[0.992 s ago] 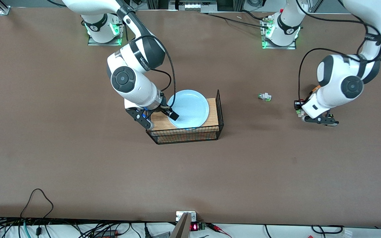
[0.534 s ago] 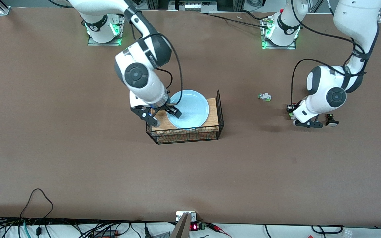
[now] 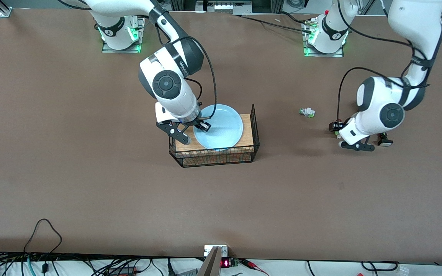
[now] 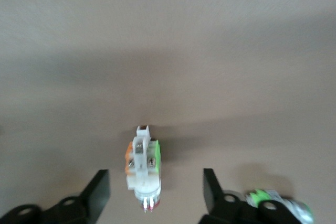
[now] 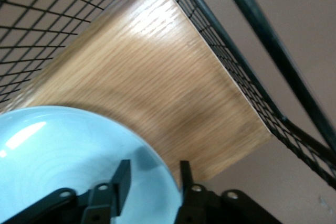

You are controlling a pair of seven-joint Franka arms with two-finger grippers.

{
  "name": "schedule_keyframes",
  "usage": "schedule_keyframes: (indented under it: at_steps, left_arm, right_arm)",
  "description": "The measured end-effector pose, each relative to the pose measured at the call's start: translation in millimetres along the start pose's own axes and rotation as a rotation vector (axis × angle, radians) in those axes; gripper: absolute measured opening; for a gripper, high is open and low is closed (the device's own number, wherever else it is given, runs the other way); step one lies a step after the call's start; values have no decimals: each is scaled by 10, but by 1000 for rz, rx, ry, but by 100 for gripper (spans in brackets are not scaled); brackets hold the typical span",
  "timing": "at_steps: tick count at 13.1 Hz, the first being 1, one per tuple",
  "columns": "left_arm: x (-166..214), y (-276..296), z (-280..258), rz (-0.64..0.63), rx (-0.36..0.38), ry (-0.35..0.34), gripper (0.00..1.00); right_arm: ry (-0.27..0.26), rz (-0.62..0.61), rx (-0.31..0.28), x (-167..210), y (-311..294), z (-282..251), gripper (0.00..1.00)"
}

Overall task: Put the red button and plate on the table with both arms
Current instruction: 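Open the left gripper on the table while the right gripper grips the plate, then withdraw the left gripper while the right gripper lifts the plate rim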

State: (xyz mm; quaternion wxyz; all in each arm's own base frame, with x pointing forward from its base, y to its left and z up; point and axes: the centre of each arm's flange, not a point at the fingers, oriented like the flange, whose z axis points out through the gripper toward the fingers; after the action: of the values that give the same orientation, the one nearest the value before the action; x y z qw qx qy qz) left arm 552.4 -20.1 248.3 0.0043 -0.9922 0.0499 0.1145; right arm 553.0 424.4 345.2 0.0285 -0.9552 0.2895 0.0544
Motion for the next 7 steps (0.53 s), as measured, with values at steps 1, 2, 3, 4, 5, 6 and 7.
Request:
schedule_keyframes:
  at_steps: [1,2,3,4,5,6,7]
  left_arm:
    - [28,-6,-266,-1,2,-1,95]
    - [55,-16,-537,-3,3,-1,100]
    - [86,-28,-810,-5,4,-2,100]
    - [117,-42,-1088,-7,5,2,100]
    - [149,-56,-1366,-10,7,15,100]
    - [174,-77,-1630,-14,8,35,100]
    - [191,-111,-1874,-20,10,60,100]
  right_arm:
    - [-6,0,-14,-5,15,14,29]
    - [-12,2,-21,-10,24,23,29]
    - [-30,11,-18,-20,24,27,22]
    - [-63,29,-6,-39,17,23,12]
    - [-99,44,6,-67,10,4,6]
    - [-120,54,12,-84,6,-6,6]
    - [-129,59,14,-89,5,-4,6]
